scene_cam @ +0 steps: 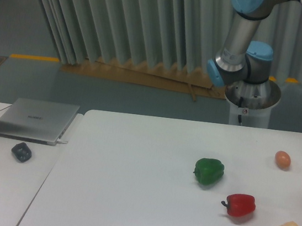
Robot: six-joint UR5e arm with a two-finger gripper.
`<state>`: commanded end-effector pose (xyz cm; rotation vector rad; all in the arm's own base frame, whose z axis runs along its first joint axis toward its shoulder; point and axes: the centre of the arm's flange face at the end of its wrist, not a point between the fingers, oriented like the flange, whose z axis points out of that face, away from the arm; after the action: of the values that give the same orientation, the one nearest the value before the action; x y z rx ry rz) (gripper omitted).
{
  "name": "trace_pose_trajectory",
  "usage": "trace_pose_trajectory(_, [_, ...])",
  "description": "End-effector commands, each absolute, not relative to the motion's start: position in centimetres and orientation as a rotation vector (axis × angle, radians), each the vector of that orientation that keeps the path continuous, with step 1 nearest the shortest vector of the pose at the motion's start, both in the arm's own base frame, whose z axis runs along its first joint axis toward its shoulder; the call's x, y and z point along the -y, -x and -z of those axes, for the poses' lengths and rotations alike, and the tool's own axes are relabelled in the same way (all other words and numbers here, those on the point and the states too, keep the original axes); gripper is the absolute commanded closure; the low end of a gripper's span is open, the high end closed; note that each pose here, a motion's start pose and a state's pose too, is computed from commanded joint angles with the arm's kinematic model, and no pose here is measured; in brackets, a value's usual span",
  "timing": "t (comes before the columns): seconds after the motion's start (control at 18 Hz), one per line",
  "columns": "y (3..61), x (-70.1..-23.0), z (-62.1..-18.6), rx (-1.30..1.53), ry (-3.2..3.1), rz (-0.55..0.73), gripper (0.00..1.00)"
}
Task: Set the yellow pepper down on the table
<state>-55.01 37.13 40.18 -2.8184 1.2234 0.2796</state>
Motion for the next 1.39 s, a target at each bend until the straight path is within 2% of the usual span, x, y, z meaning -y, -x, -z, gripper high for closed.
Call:
trace_pose_trajectory(0.33, [55.6,-35.8,-41.1,-1.097,2.865,-0.302,0.0])
trace_pose_trajectory(0.94, [55.3,-35.9,-41.0,-1.083,2.88,-0.3,0.0])
trace_pose_trajectory(1.39, [55.6,-34.8,-41.9,-0.615,2.98,-0.301,0.0])
